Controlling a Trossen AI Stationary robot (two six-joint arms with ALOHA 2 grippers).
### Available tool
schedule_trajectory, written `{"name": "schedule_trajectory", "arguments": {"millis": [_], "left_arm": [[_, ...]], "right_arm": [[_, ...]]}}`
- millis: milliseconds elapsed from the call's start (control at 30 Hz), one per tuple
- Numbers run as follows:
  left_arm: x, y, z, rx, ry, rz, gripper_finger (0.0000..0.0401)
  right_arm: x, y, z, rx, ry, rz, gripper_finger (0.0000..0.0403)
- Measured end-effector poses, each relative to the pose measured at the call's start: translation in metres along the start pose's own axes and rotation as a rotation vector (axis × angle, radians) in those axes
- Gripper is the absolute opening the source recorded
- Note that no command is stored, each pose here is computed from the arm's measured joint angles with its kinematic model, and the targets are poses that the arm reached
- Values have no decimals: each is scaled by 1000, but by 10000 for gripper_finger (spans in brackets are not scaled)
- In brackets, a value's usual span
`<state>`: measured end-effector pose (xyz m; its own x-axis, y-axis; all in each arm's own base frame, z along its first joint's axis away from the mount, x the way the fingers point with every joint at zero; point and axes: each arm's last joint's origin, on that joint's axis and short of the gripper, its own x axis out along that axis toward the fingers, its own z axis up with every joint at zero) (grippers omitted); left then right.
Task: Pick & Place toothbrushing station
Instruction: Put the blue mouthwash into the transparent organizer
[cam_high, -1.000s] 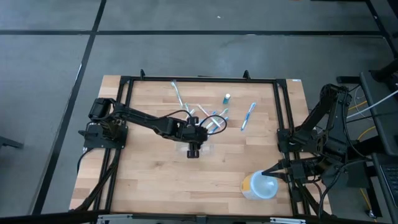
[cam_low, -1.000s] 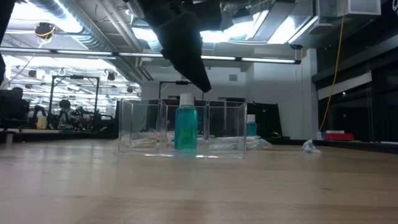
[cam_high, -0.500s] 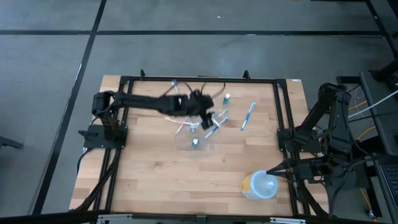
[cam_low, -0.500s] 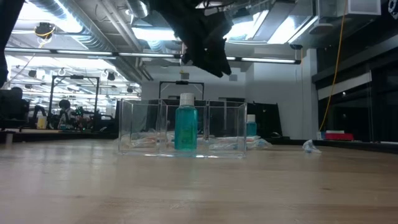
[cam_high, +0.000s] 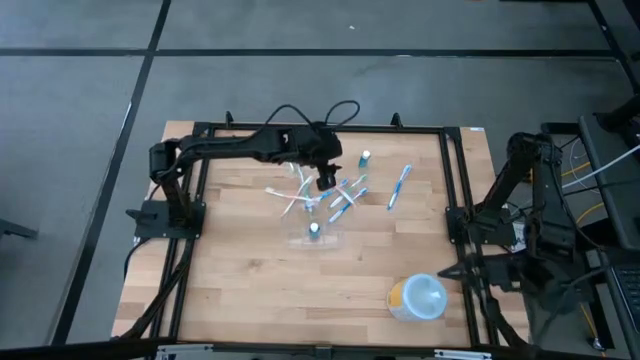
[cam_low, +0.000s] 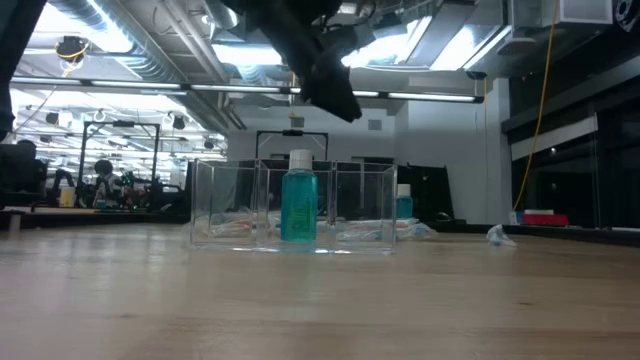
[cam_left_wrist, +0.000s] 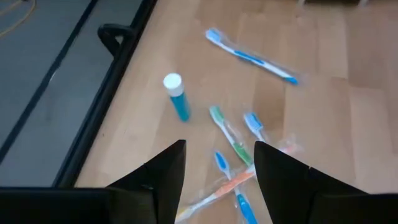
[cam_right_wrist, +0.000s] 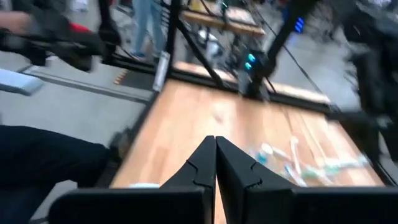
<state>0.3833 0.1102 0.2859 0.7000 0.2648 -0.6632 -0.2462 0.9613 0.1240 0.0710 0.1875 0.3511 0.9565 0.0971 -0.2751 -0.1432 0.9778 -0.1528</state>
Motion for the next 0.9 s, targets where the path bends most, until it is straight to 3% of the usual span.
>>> {"name": "schedule_trajectory", "arguments": {"millis": [133, 233, 367, 467, 667, 800, 900], "left_arm": [[-5, -5, 2, 42, -6, -19, 185], [-8, -16, 5, 82, -35, -101, 185], [-19, -38, 9, 132, -60, -162, 185], [-27, -56, 4, 204, -6, -161, 185], [-74, -86, 3, 255, 6, -224, 185], [-110, -108, -4, 286, -54, -217, 185], [-133, -121, -20, 309, -106, -114, 185]], "right_arm": [[13, -16, -9, 71, 76, -112, 14], [28, -30, -14, 131, 168, -197, 14], [48, -50, -19, 130, 270, -325, 14], [60, -72, -21, 116, 334, -454, 14], [74, -132, -29, 164, 522, -733, 14], [85, -163, -31, 218, 617, -772, 14], [97, -180, -26, 262, 607, -690, 14]]}}
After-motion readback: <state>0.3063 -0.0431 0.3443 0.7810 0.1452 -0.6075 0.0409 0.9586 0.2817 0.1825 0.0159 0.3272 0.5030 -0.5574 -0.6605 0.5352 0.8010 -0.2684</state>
